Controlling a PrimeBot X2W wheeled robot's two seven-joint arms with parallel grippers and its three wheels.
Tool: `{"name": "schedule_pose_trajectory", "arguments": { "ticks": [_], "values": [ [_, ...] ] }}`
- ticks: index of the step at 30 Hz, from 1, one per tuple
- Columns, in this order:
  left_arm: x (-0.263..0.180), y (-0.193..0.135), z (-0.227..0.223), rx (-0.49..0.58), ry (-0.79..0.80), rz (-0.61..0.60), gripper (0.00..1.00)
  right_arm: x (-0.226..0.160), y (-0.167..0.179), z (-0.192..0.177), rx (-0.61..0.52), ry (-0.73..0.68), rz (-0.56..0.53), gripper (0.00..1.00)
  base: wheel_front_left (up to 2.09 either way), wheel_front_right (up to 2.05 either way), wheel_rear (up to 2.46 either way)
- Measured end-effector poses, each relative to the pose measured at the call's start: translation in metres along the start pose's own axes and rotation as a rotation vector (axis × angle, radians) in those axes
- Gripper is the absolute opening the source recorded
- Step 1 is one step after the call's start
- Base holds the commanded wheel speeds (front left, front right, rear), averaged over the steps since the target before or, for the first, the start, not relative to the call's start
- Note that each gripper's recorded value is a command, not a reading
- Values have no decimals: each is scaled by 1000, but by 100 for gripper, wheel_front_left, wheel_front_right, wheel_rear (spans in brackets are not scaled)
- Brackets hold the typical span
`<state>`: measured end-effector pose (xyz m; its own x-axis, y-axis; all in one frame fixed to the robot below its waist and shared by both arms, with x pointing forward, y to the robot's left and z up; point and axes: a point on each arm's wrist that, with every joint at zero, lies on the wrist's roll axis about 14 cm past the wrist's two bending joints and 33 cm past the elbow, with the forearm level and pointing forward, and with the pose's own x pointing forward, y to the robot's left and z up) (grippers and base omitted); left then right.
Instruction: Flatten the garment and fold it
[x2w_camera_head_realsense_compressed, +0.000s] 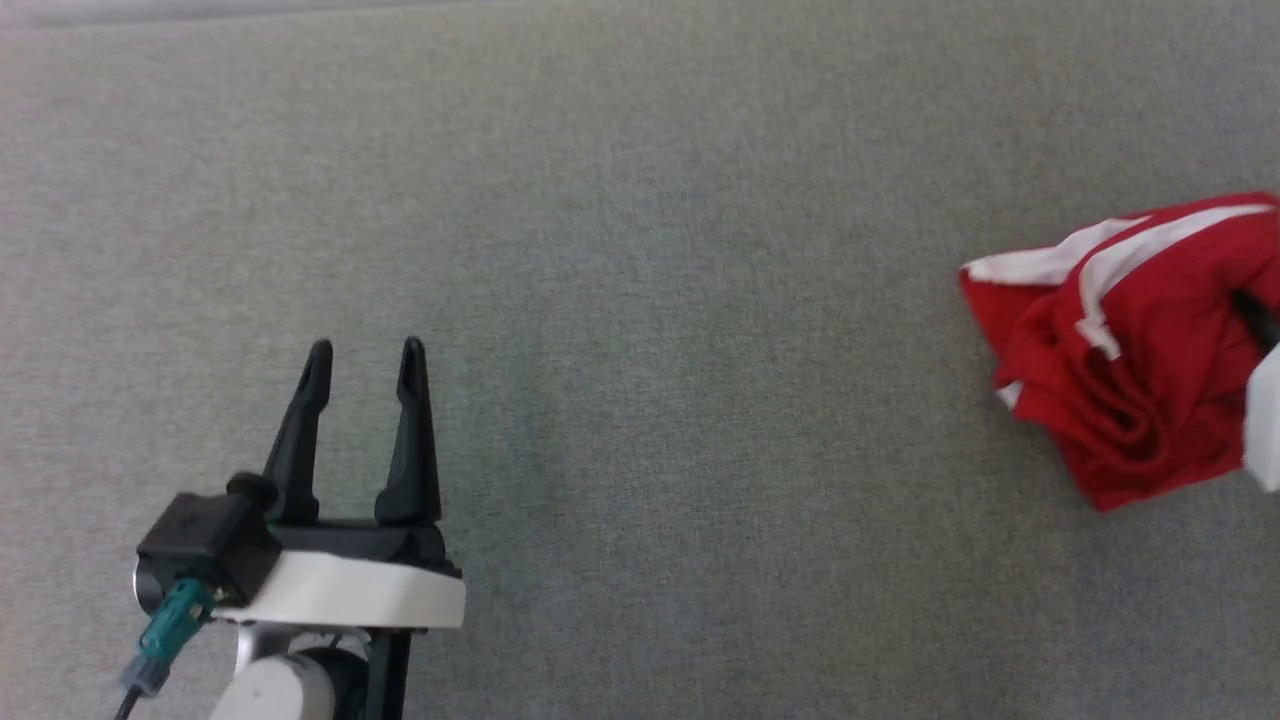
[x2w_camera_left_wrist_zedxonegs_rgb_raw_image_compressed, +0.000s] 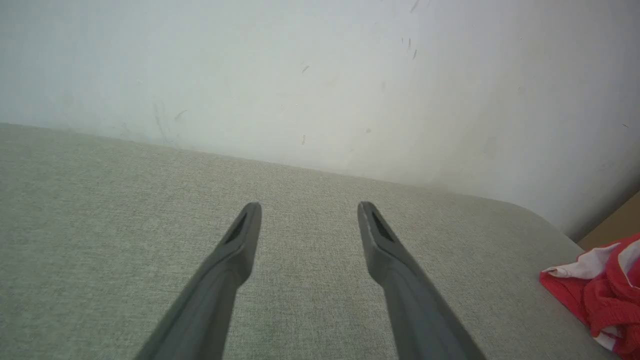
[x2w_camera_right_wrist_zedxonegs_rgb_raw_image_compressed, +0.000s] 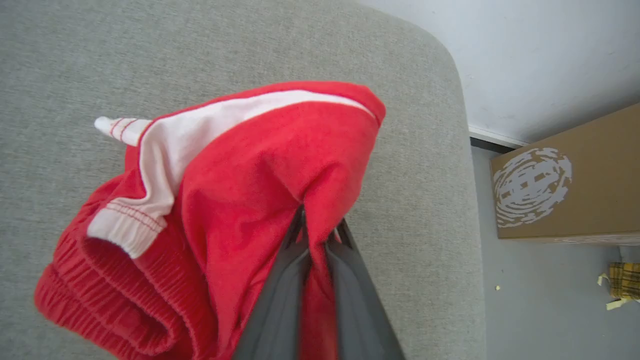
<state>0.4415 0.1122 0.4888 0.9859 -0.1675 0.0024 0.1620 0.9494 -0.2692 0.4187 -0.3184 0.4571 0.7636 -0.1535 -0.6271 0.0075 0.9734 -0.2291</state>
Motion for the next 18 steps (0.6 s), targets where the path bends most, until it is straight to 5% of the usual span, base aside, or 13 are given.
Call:
{"name": "schedule_pose_trajectory", "arguments": {
  "ticks": [18],
  "values": [
    [43,-19,-40,20,87,-105,100,29,-111,-20,-143,145,-287,0,0,0,0]
  ]
}}
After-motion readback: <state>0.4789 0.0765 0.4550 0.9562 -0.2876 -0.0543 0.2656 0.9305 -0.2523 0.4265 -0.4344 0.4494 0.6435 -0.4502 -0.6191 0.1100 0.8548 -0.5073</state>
